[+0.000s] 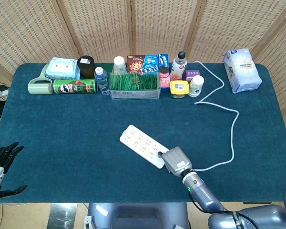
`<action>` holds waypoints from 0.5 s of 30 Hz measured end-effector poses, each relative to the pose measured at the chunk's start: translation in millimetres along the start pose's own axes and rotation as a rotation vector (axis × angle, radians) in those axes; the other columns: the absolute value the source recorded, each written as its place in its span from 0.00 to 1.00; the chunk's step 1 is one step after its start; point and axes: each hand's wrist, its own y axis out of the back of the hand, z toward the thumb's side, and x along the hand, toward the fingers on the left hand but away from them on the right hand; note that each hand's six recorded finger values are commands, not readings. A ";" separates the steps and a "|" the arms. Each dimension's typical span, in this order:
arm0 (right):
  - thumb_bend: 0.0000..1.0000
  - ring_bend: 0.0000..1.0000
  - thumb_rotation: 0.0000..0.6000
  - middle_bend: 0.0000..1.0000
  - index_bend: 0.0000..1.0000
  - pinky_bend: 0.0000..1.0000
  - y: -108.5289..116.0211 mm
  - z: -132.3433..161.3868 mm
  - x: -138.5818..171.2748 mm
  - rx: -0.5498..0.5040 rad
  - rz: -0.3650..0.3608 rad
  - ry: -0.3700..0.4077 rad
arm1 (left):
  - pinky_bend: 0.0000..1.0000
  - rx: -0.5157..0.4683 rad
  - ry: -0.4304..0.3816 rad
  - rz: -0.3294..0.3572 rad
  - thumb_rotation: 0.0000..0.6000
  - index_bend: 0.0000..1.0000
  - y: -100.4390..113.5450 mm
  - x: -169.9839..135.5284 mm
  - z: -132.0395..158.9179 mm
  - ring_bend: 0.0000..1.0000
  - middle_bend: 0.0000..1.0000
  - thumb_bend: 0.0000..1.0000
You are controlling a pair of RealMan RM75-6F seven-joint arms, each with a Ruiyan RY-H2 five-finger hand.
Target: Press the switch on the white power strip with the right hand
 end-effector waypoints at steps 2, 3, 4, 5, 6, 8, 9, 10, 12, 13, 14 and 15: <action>0.70 1.00 1.00 0.99 0.29 1.00 -1.5 0.0 -0.3 0.003 0.004 -0.001 | 0.02 -0.001 0.001 0.002 1.00 0.00 0.5 -0.1 -0.3 0.00 0.00 0.11; 0.70 1.00 1.00 0.99 0.29 1.00 -2.3 0.2 -0.3 0.005 0.006 -0.001 | 0.02 -0.001 0.001 0.003 1.00 0.00 0.7 -0.1 -0.6 0.00 0.00 0.11; 0.70 1.00 1.00 0.99 0.29 1.00 -3.0 0.3 -0.4 0.006 0.007 -0.001 | 0.02 -0.002 0.002 0.003 1.00 0.00 0.8 -0.1 -0.7 0.00 0.00 0.11; 0.70 1.00 1.00 0.99 0.29 1.00 -3.7 0.5 -0.5 0.007 0.008 -0.001 | 0.02 -0.001 0.001 0.003 1.00 0.00 0.8 -0.1 -0.7 0.00 0.00 0.11; 0.70 1.00 1.00 0.99 0.29 1.00 -4.6 0.6 -0.8 0.009 0.010 -0.002 | 0.02 -0.001 0.001 0.002 1.00 0.00 0.7 -0.1 -0.7 0.00 0.00 0.11; 0.70 1.00 1.00 0.99 0.29 1.00 -5.8 0.8 -1.6 0.013 0.011 -0.003 | 0.02 -0.001 0.001 0.002 1.00 0.00 0.8 -0.1 -0.7 0.00 0.00 0.11; 0.70 1.00 1.00 0.99 0.29 1.00 -6.3 1.1 -1.9 0.016 0.011 -0.003 | 0.02 -0.002 0.001 0.003 1.00 0.00 0.9 -0.1 -0.8 0.00 0.00 0.11; 0.70 1.00 1.00 0.99 0.29 1.00 -6.6 1.7 -2.2 0.017 0.011 -0.003 | 0.02 -0.002 0.001 0.004 1.00 0.00 1.0 -0.1 -0.8 0.00 0.00 0.11; 0.70 1.00 1.00 0.99 0.29 1.00 -6.6 3.2 -2.9 0.020 0.010 -0.002 | 0.02 -0.002 0.002 0.005 1.00 0.00 1.3 -0.1 -1.0 0.00 0.00 0.11; 0.70 1.00 1.00 0.99 0.29 1.00 -6.2 3.6 -3.1 0.020 0.008 -0.002 | 0.02 -0.002 0.002 0.005 1.00 0.00 1.3 -0.2 -1.0 0.00 0.00 0.11; 0.70 1.00 1.00 0.99 0.29 1.00 -5.4 4.2 -3.2 0.019 0.006 -0.002 | 0.02 -0.002 0.002 0.005 1.00 0.00 1.4 -0.2 -1.0 0.00 0.00 0.11; 0.70 1.00 1.00 0.99 0.29 1.00 -4.2 4.8 -3.1 0.016 0.003 -0.001 | 0.02 -0.002 0.002 0.005 1.00 0.00 1.5 -0.3 -1.0 0.00 0.00 0.11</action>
